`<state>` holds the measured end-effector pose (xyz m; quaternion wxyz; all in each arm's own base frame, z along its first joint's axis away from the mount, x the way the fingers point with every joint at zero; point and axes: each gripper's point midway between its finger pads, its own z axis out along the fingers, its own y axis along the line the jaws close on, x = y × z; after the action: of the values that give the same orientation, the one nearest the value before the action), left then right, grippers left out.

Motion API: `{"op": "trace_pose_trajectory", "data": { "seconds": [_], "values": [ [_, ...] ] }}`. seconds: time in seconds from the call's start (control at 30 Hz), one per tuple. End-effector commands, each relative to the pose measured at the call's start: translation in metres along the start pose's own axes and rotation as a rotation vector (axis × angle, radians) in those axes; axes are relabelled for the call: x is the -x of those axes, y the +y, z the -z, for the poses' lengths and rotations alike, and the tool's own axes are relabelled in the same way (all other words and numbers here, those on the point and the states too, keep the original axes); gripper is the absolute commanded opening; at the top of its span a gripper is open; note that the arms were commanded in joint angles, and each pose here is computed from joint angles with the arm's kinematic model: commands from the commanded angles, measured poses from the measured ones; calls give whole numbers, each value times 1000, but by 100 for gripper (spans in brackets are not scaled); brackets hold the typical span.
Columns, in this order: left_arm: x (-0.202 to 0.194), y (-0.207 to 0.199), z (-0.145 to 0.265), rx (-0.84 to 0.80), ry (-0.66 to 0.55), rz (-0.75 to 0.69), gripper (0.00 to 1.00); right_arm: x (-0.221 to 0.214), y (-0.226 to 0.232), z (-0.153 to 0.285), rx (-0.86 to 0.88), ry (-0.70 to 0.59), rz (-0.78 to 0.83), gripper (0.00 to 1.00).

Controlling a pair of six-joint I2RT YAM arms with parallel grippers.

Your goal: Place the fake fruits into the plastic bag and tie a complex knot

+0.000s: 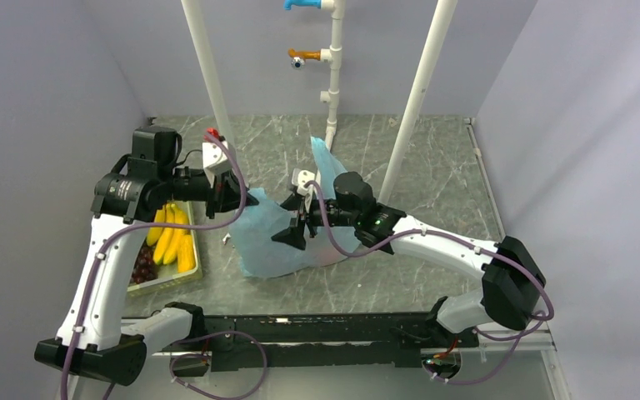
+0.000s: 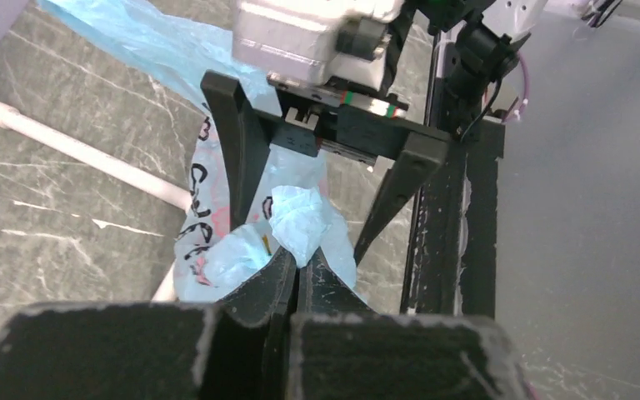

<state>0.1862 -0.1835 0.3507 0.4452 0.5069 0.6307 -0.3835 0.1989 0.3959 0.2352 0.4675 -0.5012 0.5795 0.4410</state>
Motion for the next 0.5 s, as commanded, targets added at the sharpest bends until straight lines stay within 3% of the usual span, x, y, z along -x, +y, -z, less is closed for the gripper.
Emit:
{"op": "trace_pose_trajectory", "data": {
  "seconds": [0.0,0.17,0.47],
  "values": [
    [30,6,-3,47,-138,97,0,71,0,16,-62,-206,-14,99],
    [25,16,-8,136,-196,142,0,119,10,17,-121,-356,-68,100],
    [35,5,-17,69,-256,201,0,106,-7,-25,-239,-481,-60,99]
  ]
}}
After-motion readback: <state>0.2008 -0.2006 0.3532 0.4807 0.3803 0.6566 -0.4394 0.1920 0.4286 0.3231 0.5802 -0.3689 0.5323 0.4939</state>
